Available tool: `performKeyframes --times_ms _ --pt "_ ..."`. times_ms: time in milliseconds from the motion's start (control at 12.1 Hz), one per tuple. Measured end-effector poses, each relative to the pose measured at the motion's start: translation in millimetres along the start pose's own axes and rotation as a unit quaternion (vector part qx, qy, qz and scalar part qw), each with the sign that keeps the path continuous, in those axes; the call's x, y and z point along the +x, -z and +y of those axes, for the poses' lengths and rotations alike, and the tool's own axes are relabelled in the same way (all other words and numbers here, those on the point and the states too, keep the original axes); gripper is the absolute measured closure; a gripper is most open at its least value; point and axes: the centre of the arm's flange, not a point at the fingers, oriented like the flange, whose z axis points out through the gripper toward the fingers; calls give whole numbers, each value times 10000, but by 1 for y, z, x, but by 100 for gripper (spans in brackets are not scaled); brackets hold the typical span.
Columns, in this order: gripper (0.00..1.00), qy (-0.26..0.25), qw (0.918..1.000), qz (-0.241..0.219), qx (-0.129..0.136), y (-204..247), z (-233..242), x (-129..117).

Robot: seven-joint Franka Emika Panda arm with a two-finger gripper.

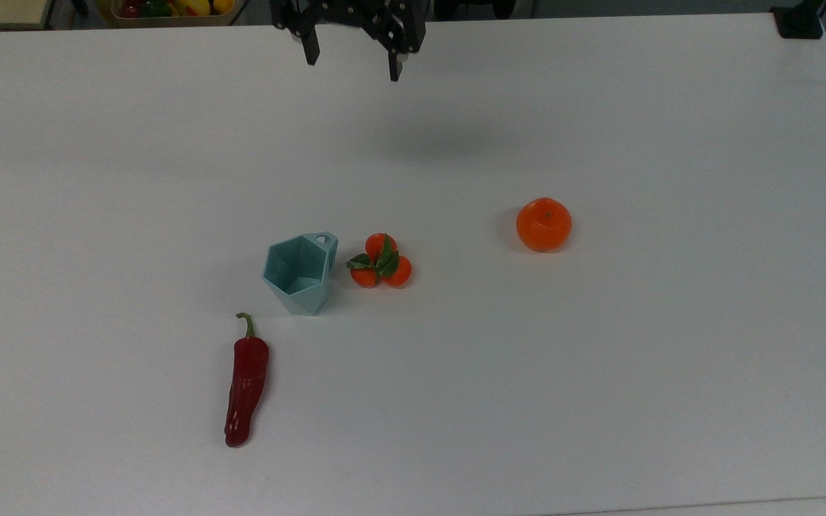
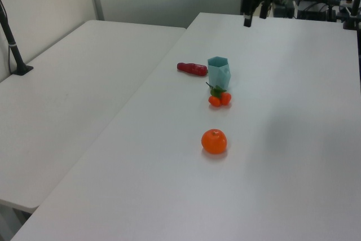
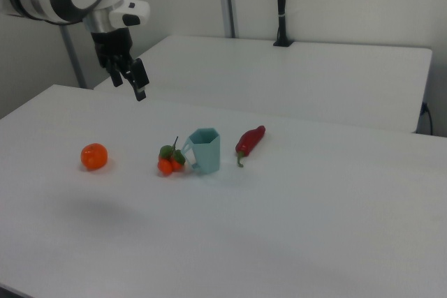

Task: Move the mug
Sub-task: 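Lower the open gripper toward the teal hexagonal mug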

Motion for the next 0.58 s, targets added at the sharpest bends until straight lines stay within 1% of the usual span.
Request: performKeyframes --times_ms 83,331,414,580 --pt "0 -135 9999 92 25 -11 -4 8" --pt "0 -266 9993 256 -29 -55 -12 30" --pt "0 -324 9989 337 -62 -77 -12 41" --pt "0 -500 9972 523 -210 -109 -11 56"
